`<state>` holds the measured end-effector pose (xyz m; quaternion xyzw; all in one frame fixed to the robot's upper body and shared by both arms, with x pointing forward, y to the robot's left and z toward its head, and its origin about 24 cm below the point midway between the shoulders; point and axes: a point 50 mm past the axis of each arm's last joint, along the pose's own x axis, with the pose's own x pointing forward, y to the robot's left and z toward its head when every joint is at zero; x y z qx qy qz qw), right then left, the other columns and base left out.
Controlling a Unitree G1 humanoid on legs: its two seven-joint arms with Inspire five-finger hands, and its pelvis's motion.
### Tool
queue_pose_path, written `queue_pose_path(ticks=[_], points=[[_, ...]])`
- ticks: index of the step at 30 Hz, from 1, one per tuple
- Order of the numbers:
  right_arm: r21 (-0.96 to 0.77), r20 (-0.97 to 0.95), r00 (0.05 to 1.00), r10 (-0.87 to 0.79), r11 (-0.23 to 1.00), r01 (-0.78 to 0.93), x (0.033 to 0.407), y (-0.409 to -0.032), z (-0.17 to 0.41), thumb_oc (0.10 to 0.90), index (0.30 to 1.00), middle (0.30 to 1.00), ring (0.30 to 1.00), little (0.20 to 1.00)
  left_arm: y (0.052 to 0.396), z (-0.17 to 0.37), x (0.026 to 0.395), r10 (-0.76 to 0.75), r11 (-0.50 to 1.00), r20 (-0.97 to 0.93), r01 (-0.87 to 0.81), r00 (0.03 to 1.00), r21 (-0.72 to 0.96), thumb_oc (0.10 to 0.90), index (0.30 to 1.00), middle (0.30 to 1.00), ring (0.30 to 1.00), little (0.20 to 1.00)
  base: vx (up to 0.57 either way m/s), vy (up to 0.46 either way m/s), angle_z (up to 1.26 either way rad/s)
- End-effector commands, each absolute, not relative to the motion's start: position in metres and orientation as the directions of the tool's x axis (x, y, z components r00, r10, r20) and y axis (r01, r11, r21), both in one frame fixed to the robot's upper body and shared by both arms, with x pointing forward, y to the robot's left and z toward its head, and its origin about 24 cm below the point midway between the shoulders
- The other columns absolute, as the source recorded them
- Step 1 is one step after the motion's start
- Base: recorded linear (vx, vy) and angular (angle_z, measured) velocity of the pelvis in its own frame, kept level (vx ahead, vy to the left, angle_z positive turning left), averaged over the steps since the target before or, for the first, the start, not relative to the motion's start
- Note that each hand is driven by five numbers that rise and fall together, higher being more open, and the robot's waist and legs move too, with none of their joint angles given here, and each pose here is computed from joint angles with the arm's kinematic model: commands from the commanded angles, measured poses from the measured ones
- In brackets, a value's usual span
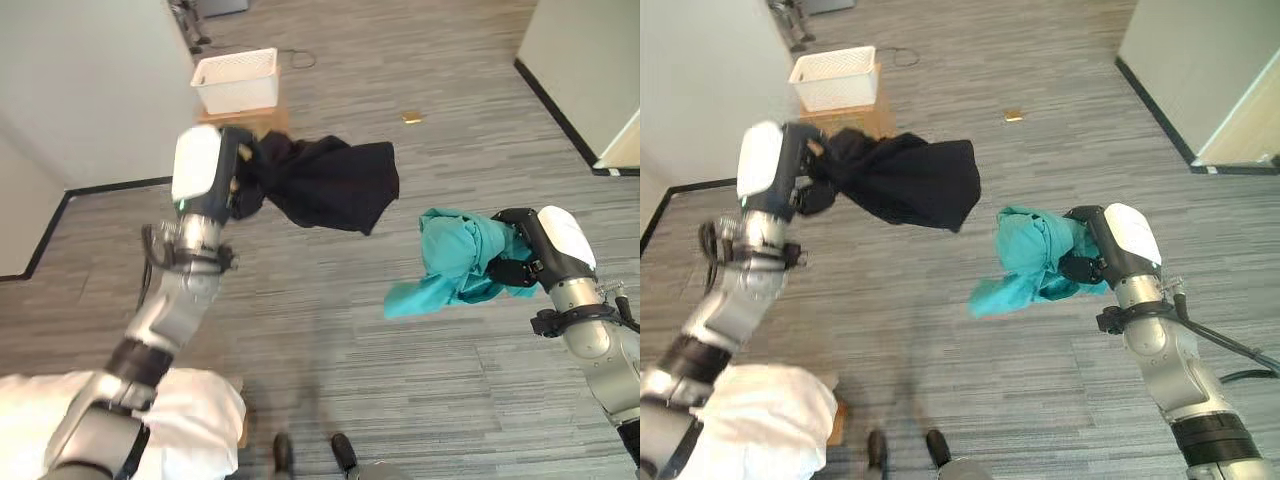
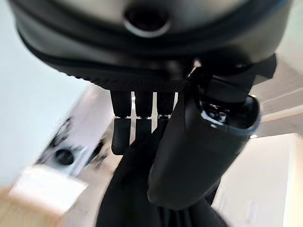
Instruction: Pick up bed clothes into laundry basket.
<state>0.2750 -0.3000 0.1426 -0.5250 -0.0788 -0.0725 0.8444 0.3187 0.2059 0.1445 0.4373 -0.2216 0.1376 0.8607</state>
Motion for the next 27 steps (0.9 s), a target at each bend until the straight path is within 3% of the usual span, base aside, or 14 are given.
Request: queue_pose_path(ticks=[1, 2, 7, 15, 18, 24, 27], points=[[-0.826, 0.461, 0.887, 0.024, 0.377, 0.418, 0.272, -0.302, 0.209, 0.400, 0.300, 0.300, 0.300, 0.300, 0.239, 0.210, 0.311, 0.177, 0.517, 0.737, -0.699, 0.652, 0.494, 0.400, 0.300, 0.300, 0.300, 0.300, 0.91, 0.058, -0.50], [-0.818, 0.467, 0.884, -0.010, 0.373, 0.437, 0.267, -0.305, 0.205, 0.400, 0.300, 0.300, 0.300, 0.300, 0.257, 0.178, 0.296, 0.254, 0.510, 0.663, -0.680, 0.704, 0.526, 0.400, 0.300, 0.300, 0.300, 0.300, 0.74, 0.081, -0.52], [-0.834, 0.425, 0.904, -0.037, 0.371, 0.408, 0.259, -0.305, 0.184, 0.400, 0.300, 0.300, 0.300, 0.300, 0.275, 0.138, 0.265, 0.328, 0.484, 0.576, -0.657, 0.749, 0.578, 0.400, 0.300, 0.300, 0.300, 0.300, 0.57, 0.134, -0.70], [-0.839, 0.419, 0.907, -0.034, 0.368, 0.401, 0.264, -0.296, 0.175, 0.400, 0.300, 0.300, 0.300, 0.300, 0.314, 0.130, 0.243, 0.406, 0.368, 0.542, -0.674, 0.736, 0.640, 0.400, 0.300, 0.300, 0.300, 0.300, 0.44, -0.069, -0.07], [-0.844, 0.436, 0.900, -0.013, 0.341, 0.414, 0.264, -0.297, 0.184, 0.400, 0.300, 0.300, 0.300, 0.300, 0.313, 0.134, 0.248, 0.377, 0.354, 0.555, -0.669, 0.742, 0.654, 0.400, 0.300, 0.300, 0.300, 0.300, 0.41, 0.014, -0.12], [-0.817, 0.520, 0.850, 0.083, 0.338, 0.467, 0.263, -0.283, 0.211, 0.400, 0.300, 0.300, 0.300, 0.300, 0.293, 0.139, 0.264, 0.302, 0.421, 0.559, -0.635, 0.772, 0.648, 0.400, 0.300, 0.300, 0.300, 0.300, 0.48, 0.008, 0.99], [-0.788, 0.584, 0.790, 0.186, 0.362, 0.497, 0.266, -0.256, 0.225, 0.400, 0.300, 0.300, 0.300, 0.300, 0.274, 0.128, 0.274, 0.261, 0.486, 0.522, -0.578, 0.812, 0.656, 0.400, 0.300, 0.300, 0.300, 0.300, 0.61, -0.208, 1.01]])
